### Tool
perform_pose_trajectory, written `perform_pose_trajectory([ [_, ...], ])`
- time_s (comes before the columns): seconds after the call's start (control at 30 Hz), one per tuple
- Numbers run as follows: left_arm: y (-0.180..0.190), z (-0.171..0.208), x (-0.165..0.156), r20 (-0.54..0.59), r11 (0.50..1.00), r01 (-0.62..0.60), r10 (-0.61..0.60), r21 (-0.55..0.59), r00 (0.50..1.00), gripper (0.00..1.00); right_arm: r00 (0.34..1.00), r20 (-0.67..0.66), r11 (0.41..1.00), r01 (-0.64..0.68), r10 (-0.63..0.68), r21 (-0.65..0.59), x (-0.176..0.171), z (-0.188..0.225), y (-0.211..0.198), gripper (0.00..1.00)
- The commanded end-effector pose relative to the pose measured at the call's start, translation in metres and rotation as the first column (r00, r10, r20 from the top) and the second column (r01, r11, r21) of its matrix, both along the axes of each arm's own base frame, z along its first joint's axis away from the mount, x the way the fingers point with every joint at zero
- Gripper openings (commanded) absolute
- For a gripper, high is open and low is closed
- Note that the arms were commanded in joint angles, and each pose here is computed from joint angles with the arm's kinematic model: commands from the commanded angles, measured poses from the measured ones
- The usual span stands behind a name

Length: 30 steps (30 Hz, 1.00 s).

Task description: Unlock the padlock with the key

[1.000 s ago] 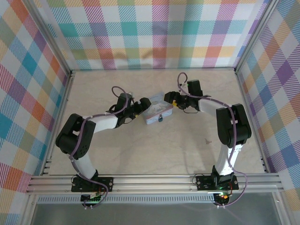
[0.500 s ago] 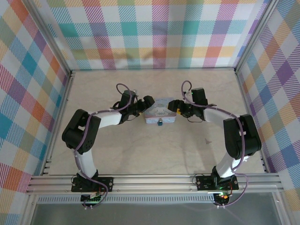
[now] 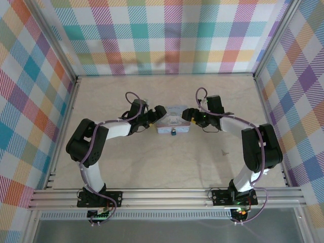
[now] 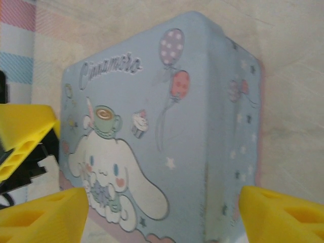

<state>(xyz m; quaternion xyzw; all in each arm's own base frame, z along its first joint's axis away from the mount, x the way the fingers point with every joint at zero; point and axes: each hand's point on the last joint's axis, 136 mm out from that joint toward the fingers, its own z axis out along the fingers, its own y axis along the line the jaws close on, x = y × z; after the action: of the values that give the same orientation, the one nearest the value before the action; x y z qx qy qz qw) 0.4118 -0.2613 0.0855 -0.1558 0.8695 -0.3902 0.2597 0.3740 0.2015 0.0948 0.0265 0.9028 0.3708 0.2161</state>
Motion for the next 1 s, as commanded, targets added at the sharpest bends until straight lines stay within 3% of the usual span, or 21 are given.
perform_pose_trajectory([
  [0.0,0.020,0.022,-0.007,0.044,0.998,-0.027,0.025,0.055,0.999,0.95,0.999,0.030,0.994,0.031,-0.028,-0.104,-0.008,0.016,-0.016,0.78],
  [0.17,0.044,0.035,-0.031,0.041,0.984,-0.035,0.028,0.174,0.999,0.94,0.985,0.016,0.945,0.167,-0.170,-0.281,-0.030,0.030,-0.060,0.77],
  [0.3,0.052,0.044,-0.058,0.032,0.970,0.000,-0.008,0.243,0.999,0.94,0.949,0.004,0.857,0.286,-0.315,-0.428,-0.061,0.037,-0.106,0.75],
  [0.43,0.041,0.045,-0.088,0.012,0.967,0.073,-0.078,0.244,0.997,0.93,0.891,-0.051,0.775,0.361,-0.450,-0.519,-0.099,0.033,-0.143,0.69],
  [0.77,-0.015,0.050,-0.149,0.048,0.935,0.258,-0.277,0.244,0.960,0.93,0.797,-0.237,0.753,0.362,-0.556,-0.549,-0.145,-0.021,-0.159,0.52],
  [0.97,-0.033,0.043,-0.159,0.038,0.922,0.298,-0.317,0.247,0.948,0.93,0.748,-0.263,0.722,0.387,-0.610,-0.574,-0.154,-0.040,-0.166,0.45],
])
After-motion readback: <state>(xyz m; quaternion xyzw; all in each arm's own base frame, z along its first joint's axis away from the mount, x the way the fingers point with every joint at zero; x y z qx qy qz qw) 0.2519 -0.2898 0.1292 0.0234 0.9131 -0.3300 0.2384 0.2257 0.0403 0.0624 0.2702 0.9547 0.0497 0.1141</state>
